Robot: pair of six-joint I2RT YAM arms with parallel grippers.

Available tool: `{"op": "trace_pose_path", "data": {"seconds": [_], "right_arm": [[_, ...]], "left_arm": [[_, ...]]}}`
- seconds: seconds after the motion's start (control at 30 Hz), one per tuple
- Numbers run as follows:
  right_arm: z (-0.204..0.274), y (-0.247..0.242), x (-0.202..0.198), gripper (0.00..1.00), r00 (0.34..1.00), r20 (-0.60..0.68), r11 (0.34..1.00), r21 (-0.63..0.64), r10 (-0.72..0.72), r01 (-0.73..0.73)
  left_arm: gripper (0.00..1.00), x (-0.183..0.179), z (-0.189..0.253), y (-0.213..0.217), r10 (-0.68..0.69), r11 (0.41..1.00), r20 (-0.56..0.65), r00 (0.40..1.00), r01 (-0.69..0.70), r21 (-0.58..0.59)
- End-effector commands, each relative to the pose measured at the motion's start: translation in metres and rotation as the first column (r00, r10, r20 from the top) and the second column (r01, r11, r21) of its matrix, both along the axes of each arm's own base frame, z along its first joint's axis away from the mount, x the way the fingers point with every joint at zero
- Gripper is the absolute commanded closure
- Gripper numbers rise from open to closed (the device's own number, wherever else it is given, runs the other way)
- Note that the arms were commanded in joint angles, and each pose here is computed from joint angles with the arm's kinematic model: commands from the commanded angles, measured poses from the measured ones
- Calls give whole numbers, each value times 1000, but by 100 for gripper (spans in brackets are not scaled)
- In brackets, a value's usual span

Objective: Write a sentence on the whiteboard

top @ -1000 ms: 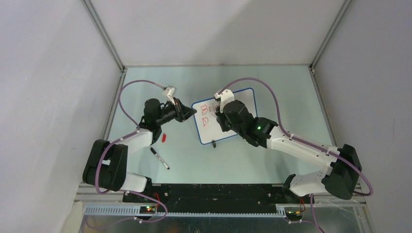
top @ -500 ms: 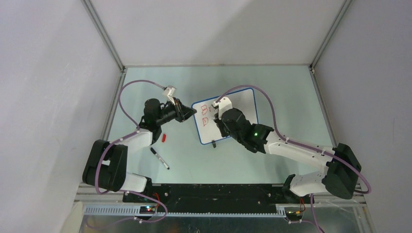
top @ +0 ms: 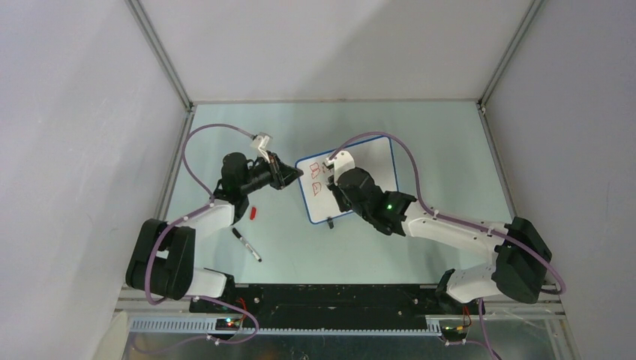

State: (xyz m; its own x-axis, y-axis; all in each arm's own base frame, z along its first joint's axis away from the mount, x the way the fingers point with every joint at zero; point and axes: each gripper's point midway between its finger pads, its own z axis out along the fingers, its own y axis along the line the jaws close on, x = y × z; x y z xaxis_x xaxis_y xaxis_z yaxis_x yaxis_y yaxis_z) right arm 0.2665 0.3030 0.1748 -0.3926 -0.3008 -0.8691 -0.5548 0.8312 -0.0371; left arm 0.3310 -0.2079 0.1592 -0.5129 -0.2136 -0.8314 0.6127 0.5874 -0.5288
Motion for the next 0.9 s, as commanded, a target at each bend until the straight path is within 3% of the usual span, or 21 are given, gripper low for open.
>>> {"op": "trace_pose_path", "data": {"seconds": [0.0, 0.87], "right_arm": [[11, 7, 6, 100, 999, 34, 1000, 27, -8, 7], [5, 12, 5, 100, 1000, 16, 1000, 28, 5, -6]], "left_arm": [[80, 5, 10, -1, -7, 1000, 64, 998, 6, 12], [80, 10, 1, -1, 0, 1000, 35, 999, -1, 26]]}}
